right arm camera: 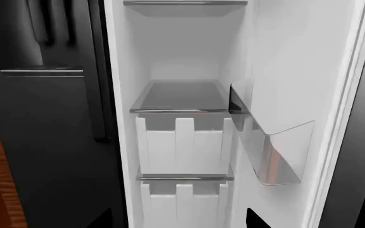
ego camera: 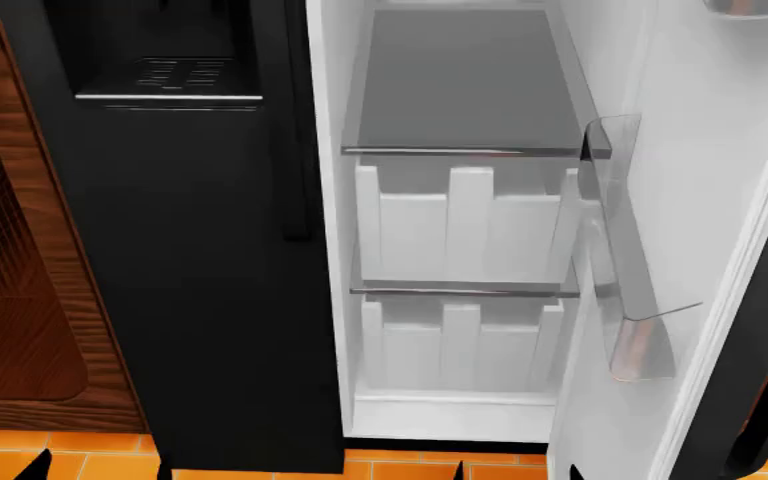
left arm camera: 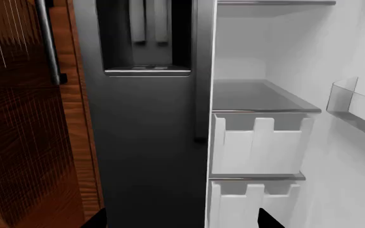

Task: Close the fridge door

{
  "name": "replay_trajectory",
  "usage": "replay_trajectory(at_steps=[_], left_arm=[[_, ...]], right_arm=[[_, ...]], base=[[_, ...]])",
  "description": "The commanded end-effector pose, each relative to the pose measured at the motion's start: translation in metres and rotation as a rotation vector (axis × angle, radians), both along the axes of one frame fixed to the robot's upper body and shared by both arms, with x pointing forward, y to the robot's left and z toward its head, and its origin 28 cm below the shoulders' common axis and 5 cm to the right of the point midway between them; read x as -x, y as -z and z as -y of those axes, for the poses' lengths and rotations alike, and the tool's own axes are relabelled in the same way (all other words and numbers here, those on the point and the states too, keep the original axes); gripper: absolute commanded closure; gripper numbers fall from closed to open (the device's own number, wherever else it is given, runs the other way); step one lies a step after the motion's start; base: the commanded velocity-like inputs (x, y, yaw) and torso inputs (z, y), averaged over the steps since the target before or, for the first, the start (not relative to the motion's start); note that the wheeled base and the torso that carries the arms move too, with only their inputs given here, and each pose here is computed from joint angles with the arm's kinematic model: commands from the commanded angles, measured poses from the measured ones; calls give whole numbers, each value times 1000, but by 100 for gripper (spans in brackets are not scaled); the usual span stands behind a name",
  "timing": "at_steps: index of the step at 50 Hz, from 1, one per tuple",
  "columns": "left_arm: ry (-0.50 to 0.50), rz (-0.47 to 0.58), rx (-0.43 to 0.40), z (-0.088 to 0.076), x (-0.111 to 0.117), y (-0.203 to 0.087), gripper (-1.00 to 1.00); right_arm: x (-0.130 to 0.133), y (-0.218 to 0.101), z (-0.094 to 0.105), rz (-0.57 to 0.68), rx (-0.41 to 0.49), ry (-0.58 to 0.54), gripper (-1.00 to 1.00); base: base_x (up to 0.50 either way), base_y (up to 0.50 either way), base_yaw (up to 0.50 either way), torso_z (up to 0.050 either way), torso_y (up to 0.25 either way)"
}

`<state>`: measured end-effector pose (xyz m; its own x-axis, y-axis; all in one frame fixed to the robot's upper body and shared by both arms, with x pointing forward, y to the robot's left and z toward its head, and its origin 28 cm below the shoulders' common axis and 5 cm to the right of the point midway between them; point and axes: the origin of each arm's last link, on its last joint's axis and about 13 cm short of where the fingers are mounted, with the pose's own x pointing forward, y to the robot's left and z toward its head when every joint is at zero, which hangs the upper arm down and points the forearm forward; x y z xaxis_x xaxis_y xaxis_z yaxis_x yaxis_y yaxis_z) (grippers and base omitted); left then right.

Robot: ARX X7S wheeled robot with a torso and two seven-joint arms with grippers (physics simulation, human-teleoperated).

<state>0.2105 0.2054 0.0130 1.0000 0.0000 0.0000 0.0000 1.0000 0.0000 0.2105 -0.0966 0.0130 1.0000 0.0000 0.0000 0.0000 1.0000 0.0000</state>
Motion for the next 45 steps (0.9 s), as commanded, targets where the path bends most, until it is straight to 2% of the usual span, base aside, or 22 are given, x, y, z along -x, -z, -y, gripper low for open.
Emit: replay_trajectory(at_steps=[1,13,26,45], left_arm=[[0,0,0,0,0,0,-100],[16,6,-10,5,18,0,-100],[3,5,-10,3,13,-1,-100],[5,7,-12,2,12,-2,-100]], right_arm=[[0,0,0,0,0,0,-100],[17,0,2,-9,18,-2,-100],[13,-1,-1,-21,17,-3,-100],[12,-2,-2,-24,19,-6,-100]], base=[[0,0,0,0,0],[0,0,0,0,0],[0,-16,0,0,0],[-1,-497,0,0,0]])
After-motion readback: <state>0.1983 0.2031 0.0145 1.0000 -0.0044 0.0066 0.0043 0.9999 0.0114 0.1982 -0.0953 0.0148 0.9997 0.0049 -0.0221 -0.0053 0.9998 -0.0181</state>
